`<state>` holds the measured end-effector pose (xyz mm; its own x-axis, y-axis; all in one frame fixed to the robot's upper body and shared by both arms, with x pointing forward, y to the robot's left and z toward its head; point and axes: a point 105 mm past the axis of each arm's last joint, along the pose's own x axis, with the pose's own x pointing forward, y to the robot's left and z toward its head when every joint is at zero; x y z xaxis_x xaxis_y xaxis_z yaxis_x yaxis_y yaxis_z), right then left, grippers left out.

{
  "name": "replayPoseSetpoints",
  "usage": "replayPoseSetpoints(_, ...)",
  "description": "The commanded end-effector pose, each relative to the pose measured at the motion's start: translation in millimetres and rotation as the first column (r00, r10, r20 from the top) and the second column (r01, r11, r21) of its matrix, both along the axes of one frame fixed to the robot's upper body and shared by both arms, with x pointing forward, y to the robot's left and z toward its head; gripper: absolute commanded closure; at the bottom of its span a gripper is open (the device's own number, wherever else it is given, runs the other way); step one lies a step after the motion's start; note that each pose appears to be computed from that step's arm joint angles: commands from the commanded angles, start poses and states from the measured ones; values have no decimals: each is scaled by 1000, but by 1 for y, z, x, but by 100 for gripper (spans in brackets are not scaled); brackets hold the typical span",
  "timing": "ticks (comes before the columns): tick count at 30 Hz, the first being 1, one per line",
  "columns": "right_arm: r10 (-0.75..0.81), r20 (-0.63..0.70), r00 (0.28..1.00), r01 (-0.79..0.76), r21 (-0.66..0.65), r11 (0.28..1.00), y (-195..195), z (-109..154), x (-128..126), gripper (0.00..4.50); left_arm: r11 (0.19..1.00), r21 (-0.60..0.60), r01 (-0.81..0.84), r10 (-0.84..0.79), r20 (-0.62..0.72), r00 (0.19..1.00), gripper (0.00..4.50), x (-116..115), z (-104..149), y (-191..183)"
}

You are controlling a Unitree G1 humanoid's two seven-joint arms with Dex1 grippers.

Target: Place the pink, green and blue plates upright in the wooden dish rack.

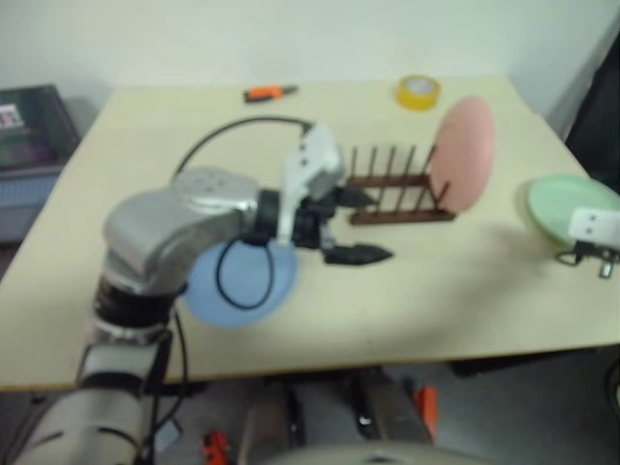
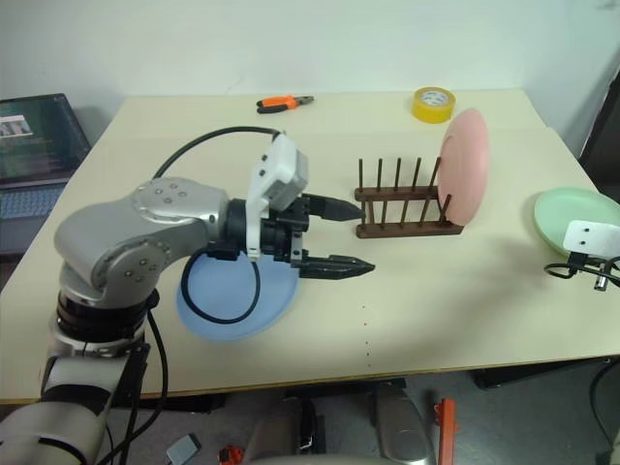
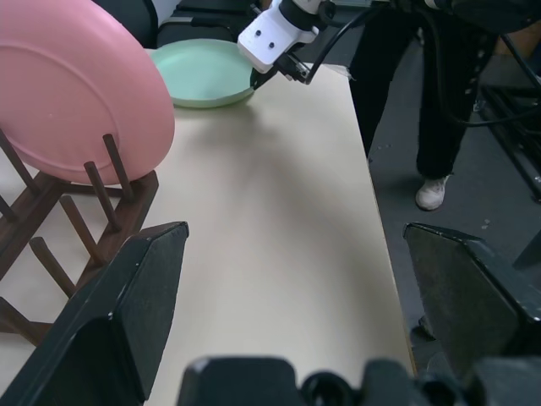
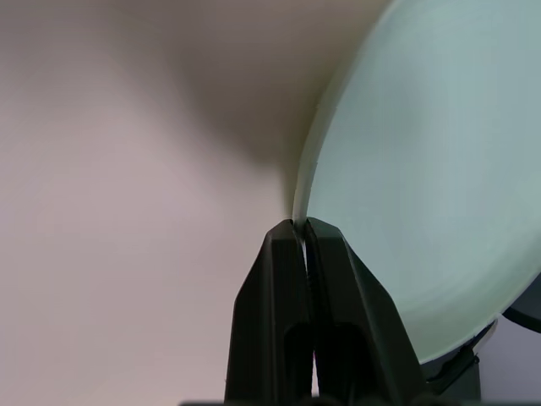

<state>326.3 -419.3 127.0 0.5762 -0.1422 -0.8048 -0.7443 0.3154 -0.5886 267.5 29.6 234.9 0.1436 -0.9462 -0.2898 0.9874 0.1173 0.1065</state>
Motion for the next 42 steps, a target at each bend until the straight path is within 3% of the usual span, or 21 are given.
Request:
replayPoseSetpoints(1,-28,72,997,27,10,1000,-7,14,0,448,1000,-20,6,-5,52,999,0,-2,12,0)
replayPoseSetpoints(12,-65,207,976,44,101,994,-12,31,-1,448,999,-34,23,-20,92,996,0,5,17,-2)
replayPoseSetpoints(15,-84,276,958,46,139,989,-15,44,-1,448,999,-36,36,-32,96,995,0,5,16,-2)
replayPoseSetpoints(18,-67,326,943,43,82,996,-24,61,-6,448,998,-41,44,-39,103,994,0,8,16,-4)
replayPoseSetpoints(20,-87,341,936,30,169,985,-20,72,-6,448,998,-42,50,-46,107,993,0,9,15,-6)
replayPoseSetpoints(24,-38,393,919,-18,139,990,-14,93,-1,448,997,-47,69,-64,113,992,0,11,15,-9)
replayPoseSetpoints(33,58,496,866,-223,281,933,20,142,7,448,994,-55,91,-84,131,988,0,15,18,-13)
replayPoseSetpoints(42,119,553,825,-378,382,843,40,159,-3,448,994,-59,94,-85,138,987,0,14,17,-12)
